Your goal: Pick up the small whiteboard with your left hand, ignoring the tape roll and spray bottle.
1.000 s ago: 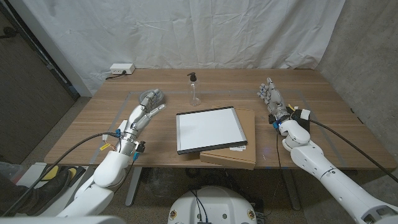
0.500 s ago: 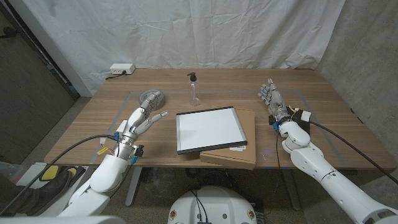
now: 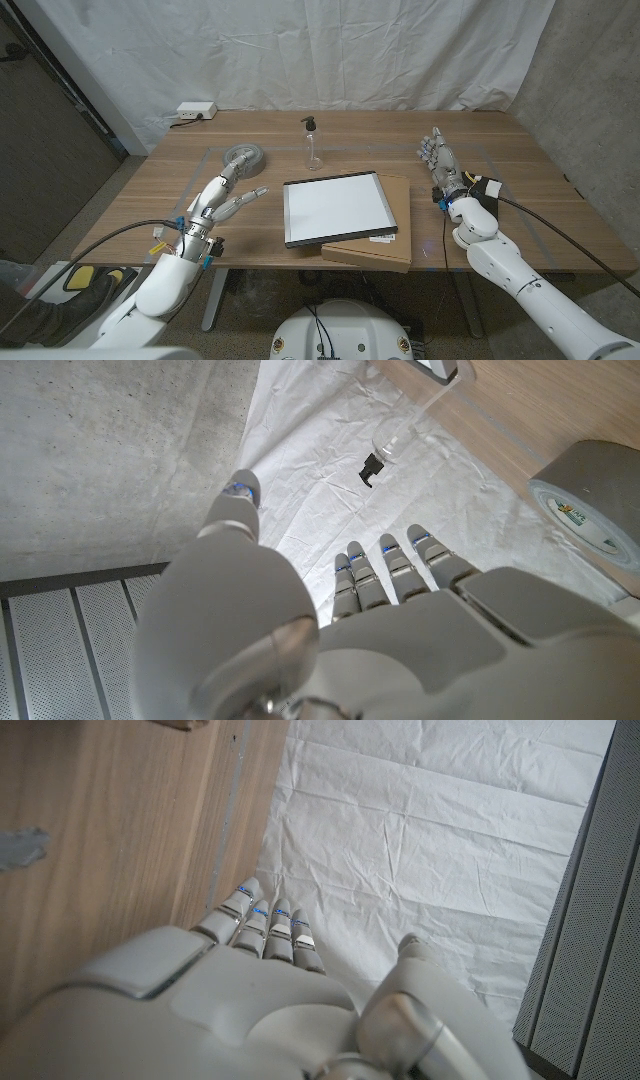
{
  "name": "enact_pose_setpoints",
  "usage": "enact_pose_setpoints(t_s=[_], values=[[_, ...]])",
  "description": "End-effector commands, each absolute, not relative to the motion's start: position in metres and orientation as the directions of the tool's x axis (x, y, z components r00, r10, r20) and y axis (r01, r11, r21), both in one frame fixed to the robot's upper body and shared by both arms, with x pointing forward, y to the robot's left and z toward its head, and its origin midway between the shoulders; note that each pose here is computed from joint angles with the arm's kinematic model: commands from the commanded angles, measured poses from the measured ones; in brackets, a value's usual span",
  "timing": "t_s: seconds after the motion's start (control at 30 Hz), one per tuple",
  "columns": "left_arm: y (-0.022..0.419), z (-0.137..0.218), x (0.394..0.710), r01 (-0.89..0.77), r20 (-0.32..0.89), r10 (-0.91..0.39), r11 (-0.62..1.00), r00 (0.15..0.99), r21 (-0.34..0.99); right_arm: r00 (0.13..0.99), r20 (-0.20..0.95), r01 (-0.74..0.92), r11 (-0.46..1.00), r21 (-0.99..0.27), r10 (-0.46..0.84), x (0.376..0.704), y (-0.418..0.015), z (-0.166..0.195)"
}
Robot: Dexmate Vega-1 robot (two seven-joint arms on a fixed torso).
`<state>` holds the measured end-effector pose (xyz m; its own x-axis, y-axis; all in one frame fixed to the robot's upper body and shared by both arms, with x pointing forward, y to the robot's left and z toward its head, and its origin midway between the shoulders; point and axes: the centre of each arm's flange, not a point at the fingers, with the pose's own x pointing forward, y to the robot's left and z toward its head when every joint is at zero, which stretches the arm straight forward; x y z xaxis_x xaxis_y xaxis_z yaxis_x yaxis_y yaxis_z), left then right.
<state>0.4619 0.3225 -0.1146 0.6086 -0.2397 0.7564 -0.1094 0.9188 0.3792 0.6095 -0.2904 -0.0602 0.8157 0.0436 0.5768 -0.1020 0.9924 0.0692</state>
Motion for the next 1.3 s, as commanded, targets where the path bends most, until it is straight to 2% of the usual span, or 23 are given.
enact_pose_setpoints(t_s=[0.03,0.2,0.37,0.87,1.3], values=[[0.328,-0.121,0.458,-0.231,0.784,-0.206,0.884,0.585,0.405,0.819,0.573,-0.088,0.992,0.086,0.023,0.605,-0.286,-0.066],[0.325,-0.126,0.464,-0.253,0.828,-0.192,0.894,0.528,0.369,0.817,0.576,-0.083,0.992,0.090,0.016,0.603,-0.286,-0.067],[0.320,-0.130,0.462,-0.348,0.852,-0.167,0.861,0.496,0.371,0.813,0.582,-0.082,0.993,0.090,0.015,0.601,-0.285,-0.066],[0.307,-0.130,0.464,-0.453,0.812,-0.181,0.753,0.555,0.478,0.811,0.584,-0.096,0.991,0.092,0.024,0.604,-0.278,-0.064],[0.297,-0.127,0.445,-0.566,0.806,-0.177,0.627,0.565,0.535,0.814,0.580,-0.093,0.991,0.095,0.021,0.605,-0.278,-0.065]])
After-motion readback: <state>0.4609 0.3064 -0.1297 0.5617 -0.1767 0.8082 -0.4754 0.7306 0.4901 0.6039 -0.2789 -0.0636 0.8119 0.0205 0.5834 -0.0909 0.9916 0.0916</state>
